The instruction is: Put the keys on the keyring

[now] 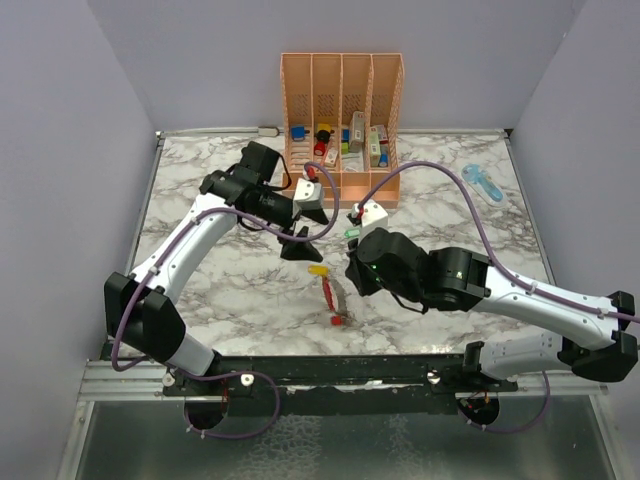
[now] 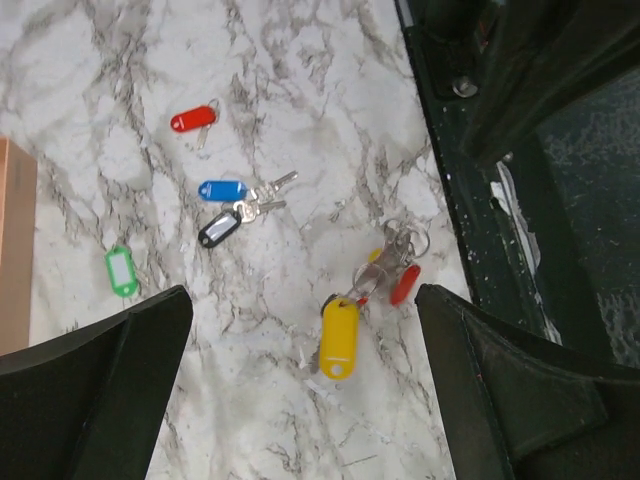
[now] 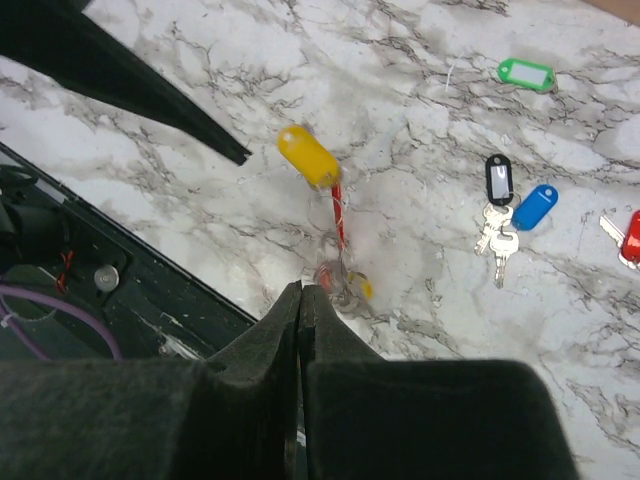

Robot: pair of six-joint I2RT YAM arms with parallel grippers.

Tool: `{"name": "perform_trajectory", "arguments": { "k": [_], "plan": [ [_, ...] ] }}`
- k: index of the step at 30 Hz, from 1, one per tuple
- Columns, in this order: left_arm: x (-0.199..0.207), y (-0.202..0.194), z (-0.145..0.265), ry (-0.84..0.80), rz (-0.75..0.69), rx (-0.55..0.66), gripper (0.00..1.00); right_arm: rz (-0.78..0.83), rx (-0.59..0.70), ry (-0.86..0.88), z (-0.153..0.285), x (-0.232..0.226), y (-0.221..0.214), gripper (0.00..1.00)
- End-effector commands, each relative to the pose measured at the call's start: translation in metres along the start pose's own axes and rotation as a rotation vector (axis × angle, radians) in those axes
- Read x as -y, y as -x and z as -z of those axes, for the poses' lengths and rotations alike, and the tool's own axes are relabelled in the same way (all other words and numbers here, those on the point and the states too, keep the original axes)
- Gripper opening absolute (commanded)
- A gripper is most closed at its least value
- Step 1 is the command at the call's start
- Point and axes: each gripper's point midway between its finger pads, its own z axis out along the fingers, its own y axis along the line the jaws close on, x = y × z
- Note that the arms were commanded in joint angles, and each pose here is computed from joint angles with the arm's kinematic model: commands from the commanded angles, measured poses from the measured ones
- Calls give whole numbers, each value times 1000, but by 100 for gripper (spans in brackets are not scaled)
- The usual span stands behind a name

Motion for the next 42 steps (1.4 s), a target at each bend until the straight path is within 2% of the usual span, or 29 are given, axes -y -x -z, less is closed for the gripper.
{"name": "perform_trajectory", "arguments": {
  "k": [1,5,10,11,13,14,16,17,21,26,29,33,42],
  "plan": [
    [39,34,7,-150,-55,114,99,1,17,-21,4,3,8,1],
    [50,40,3,-191,-61,133,99,10,19,-21,0,1,10,1],
    [39,29,5,-151,-63,102,99,-10,3,-68,-9,13,-11,1],
    [33,25,10,-125,-67,96,99,-25,-8,-78,-10,18,-18,5],
    [12,24,29,-51,-45,133,99,-66,-18,-149,-12,34,-33,30],
    [3,24,41,-19,-17,170,99,-91,-31,-176,-12,41,-40,40],
    [-20,18,64,69,22,203,99,-142,-75,-229,-14,51,-57,51],
    [-31,16,72,114,33,202,99,-172,-104,-262,-16,58,-66,52],
    [-70,7,81,263,115,160,99,-255,-251,-385,-30,85,-102,48],
    [-119,20,97,487,289,228,99,-266,-292,-284,-60,78,-114,42],
    [-128,23,96,523,408,305,99,-242,-343,-248,-75,70,-125,37],
    [-134,5,91,561,504,334,99,-222,-434,-193,-95,55,-144,34],
    [-131,-7,87,552,511,309,99,-186,-508,-201,-112,53,-164,33]
  ]
}}
